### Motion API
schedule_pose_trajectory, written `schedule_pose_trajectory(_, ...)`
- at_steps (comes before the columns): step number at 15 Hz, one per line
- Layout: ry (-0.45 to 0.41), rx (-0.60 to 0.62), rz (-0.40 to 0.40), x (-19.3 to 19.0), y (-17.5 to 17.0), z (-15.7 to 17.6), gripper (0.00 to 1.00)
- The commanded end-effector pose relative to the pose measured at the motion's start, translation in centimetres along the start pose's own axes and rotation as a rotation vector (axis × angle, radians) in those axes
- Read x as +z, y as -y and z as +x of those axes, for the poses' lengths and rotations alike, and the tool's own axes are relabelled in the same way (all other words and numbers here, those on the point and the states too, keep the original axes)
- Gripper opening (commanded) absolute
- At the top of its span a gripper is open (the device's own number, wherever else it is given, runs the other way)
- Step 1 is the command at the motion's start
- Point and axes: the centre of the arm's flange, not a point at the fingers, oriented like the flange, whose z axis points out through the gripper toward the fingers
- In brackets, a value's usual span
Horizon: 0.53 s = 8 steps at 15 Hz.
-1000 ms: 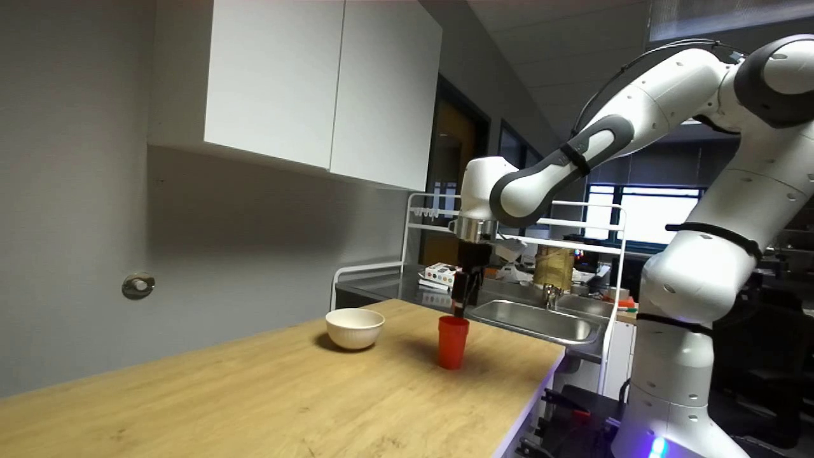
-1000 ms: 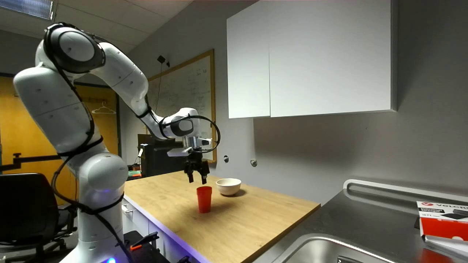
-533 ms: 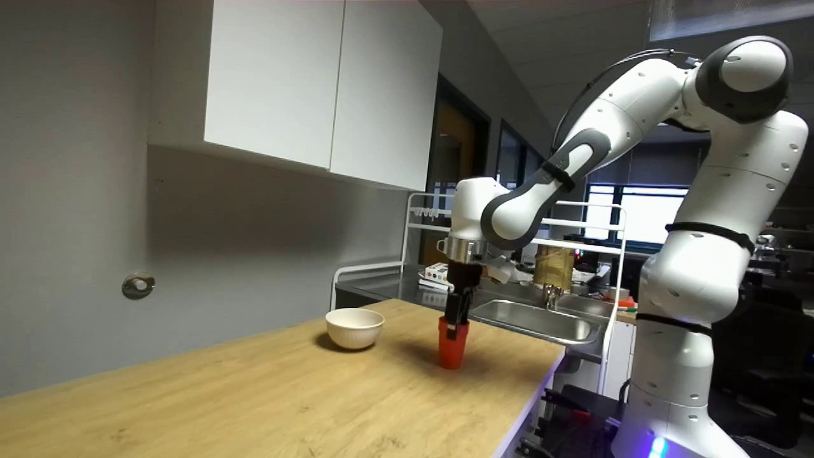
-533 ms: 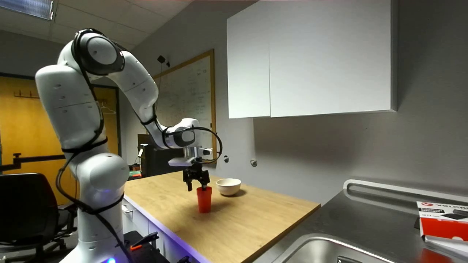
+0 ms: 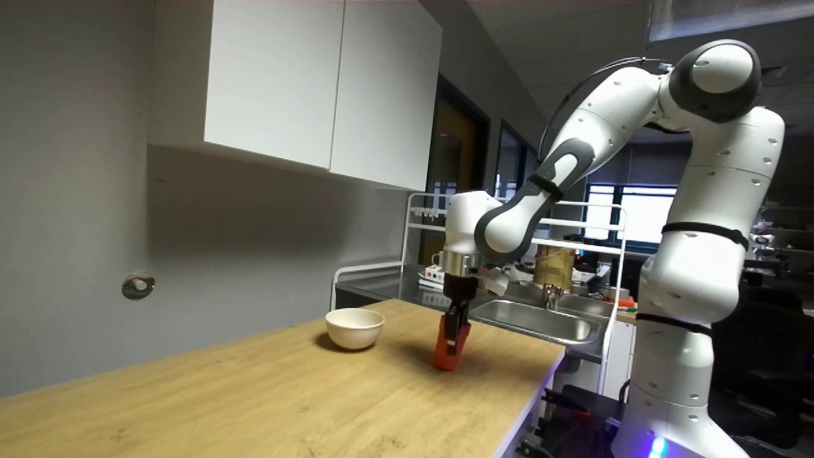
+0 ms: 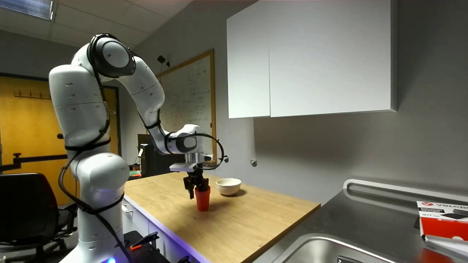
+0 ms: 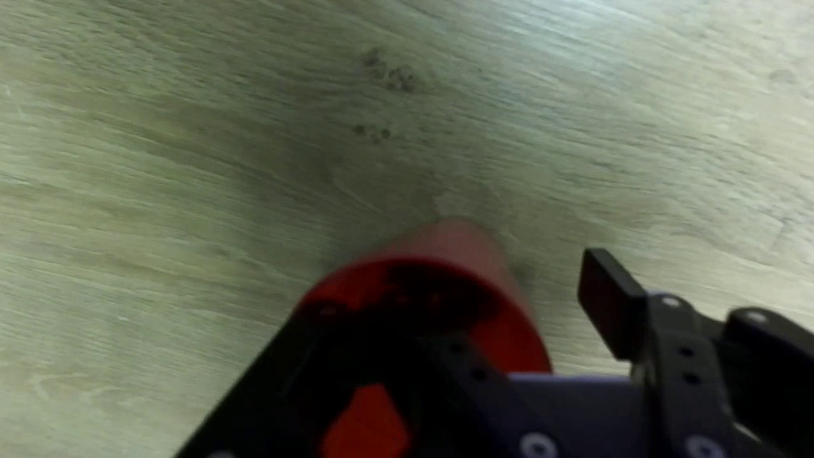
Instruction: Pick up the red cup from the table and pour its contents in the white bowl.
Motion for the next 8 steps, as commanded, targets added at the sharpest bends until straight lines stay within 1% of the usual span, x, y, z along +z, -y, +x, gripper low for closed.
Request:
schedule_pose_trajectory(1,0.011,-0.012,-0.002,0.80,0.20,0.81,0.34)
schedule_pose_trajectory(5,0.027,-0.013,-0.022,1.38,0.64,0.81,0.04)
schedule_pose_trajectory(8,0.031,-0.005,-0.065,1.18,1.13,0.99,0.00)
